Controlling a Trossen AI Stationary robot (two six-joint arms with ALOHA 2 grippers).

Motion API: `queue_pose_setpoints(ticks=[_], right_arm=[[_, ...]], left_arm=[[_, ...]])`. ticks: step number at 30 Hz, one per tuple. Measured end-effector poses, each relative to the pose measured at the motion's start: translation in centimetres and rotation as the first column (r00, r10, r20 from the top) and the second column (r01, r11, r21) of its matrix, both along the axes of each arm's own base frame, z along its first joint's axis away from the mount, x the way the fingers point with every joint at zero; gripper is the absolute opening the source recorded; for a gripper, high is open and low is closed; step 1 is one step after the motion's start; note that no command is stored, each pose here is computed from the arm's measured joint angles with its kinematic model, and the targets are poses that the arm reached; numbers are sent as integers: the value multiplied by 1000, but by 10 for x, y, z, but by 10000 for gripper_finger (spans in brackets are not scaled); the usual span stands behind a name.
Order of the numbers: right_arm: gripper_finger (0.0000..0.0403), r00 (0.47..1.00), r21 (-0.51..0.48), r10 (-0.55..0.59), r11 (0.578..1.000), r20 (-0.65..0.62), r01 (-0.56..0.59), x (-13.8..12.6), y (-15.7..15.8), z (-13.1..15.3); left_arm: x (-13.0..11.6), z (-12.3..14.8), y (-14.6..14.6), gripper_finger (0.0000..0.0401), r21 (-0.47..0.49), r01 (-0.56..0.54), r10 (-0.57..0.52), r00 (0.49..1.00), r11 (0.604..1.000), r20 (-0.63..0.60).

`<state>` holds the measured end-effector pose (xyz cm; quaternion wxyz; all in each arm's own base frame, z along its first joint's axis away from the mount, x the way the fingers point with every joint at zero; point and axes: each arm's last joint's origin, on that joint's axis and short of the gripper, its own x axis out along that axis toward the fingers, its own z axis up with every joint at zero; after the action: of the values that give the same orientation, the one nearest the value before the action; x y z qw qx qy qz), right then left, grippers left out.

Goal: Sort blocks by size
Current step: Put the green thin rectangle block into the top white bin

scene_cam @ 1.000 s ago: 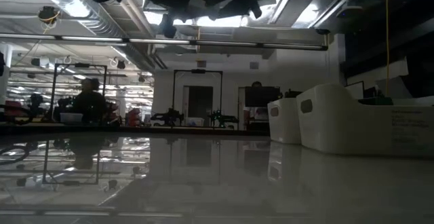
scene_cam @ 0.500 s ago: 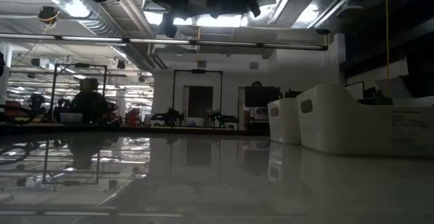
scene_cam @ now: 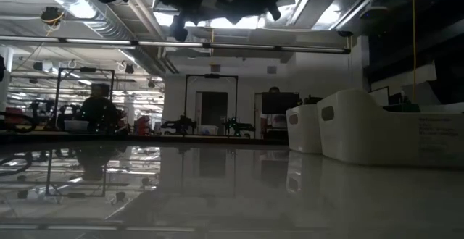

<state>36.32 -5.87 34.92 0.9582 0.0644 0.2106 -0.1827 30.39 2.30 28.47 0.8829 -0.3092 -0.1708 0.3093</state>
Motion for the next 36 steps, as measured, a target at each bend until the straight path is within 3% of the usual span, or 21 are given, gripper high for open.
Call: queue_pose_setpoints(ticks=[6,11,19,25,30,36], right_arm=[[66,999,10,12,1000,-39,-11,-6,1,0],[53,996,6,22,1000,-87,-22,-9,2,-2],[65,963,31,29,999,-267,-22,-36,6,-3],[54,865,90,59,996,-498,-16,-73,12,-6],[67,730,186,83,980,-679,62,-97,16,-18],[73,648,215,87,969,-757,121,-105,18,-43]], left_arm=[[1,2,-1,144,13,39,-39,999,999,4],[0,4,-1,189,31,48,-48,999,998,-4],[-18,27,-2,216,225,22,4,993,974,-116],[-58,47,-2,215,296,58,36,953,953,-302],[-105,54,-3,214,252,95,26,897,963,-441],[-151,51,-3,212,200,117,14,832,973,-554]])
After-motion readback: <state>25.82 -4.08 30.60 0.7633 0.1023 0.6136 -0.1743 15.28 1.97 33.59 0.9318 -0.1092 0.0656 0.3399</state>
